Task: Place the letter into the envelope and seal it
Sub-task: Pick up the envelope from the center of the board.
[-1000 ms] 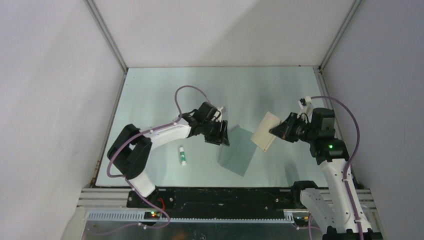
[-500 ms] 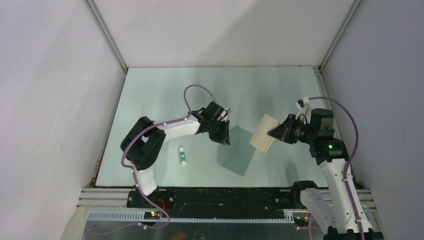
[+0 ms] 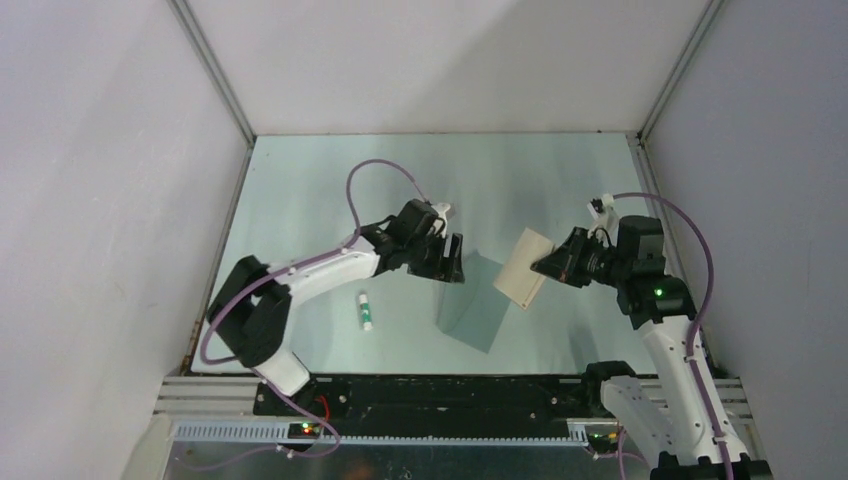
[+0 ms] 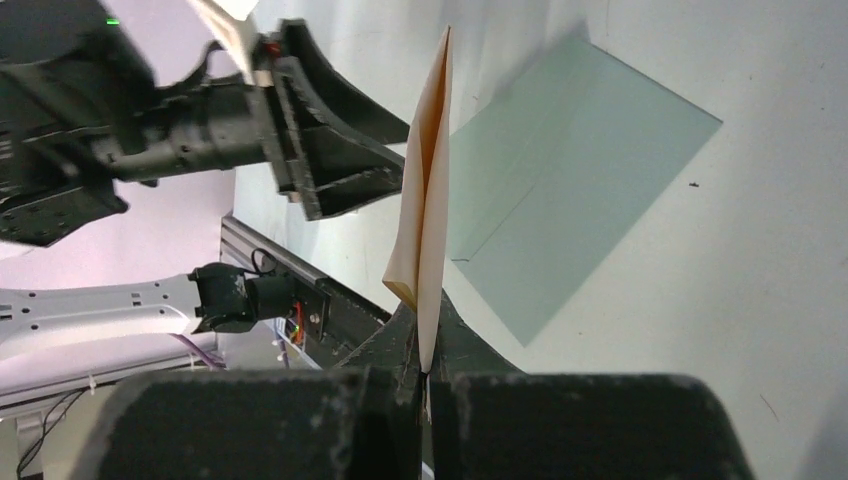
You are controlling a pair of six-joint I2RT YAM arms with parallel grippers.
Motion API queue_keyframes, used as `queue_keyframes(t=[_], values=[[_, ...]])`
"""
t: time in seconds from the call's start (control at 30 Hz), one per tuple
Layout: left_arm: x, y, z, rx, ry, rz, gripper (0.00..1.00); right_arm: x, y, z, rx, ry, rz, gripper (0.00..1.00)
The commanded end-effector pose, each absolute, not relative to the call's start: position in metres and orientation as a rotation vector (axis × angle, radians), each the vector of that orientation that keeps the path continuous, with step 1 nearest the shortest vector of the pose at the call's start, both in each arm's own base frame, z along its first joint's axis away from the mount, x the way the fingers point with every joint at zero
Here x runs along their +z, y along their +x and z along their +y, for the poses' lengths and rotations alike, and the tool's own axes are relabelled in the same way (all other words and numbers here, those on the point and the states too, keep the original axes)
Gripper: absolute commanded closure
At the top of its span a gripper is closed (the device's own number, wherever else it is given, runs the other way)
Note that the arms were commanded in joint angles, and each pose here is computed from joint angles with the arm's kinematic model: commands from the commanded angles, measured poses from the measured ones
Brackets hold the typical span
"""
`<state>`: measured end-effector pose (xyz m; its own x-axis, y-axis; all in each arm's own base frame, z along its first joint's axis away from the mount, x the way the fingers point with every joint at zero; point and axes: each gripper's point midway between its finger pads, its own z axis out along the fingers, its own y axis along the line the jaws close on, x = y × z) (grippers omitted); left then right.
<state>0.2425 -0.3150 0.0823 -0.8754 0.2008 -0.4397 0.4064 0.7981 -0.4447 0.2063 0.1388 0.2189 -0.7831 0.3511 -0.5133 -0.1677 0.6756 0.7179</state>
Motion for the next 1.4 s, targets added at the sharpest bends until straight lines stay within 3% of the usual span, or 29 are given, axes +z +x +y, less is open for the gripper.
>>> queue_keyframes(t=[0.0,0.43,0.73,0.8,0.87,0.9,0.97,1.13,1.37], values=[[0.103,0.257,-0.307,-0.702,0.436,2.482,0.20,0.236,0.211,0.145,1.068,0.092,2.189,1.00],[0.058,0.251,-0.324,-0.772,0.491,2.573,0.25,0.236,0.210,0.149,1.079,0.077,2.194,1.00],[0.044,0.234,-0.353,-1.013,0.462,2.636,0.39,0.240,0.211,0.155,1.103,0.069,2.183,1.00],[0.040,0.236,-0.354,-1.017,0.448,2.638,0.47,0.241,0.212,0.157,1.108,0.075,2.182,1.00],[0.043,0.239,-0.357,-1.027,0.442,2.623,0.64,0.240,0.213,0.157,1.095,0.083,2.198,1.00],[0.047,0.241,-0.358,-1.032,0.440,2.614,0.82,0.237,0.211,0.160,1.093,0.080,2.217,1.00],[0.068,0.245,-0.360,-1.041,0.450,2.573,0.97,0.235,0.214,0.158,1.036,0.111,2.238,1.00],[0.143,0.263,-0.348,-0.940,0.432,2.423,1.00,0.235,0.216,0.156,0.910,0.231,2.265,1.00],[0.194,0.261,-0.302,-0.656,0.365,2.426,1.00,0.256,0.221,0.187,0.994,0.270,2.191,1.00]])
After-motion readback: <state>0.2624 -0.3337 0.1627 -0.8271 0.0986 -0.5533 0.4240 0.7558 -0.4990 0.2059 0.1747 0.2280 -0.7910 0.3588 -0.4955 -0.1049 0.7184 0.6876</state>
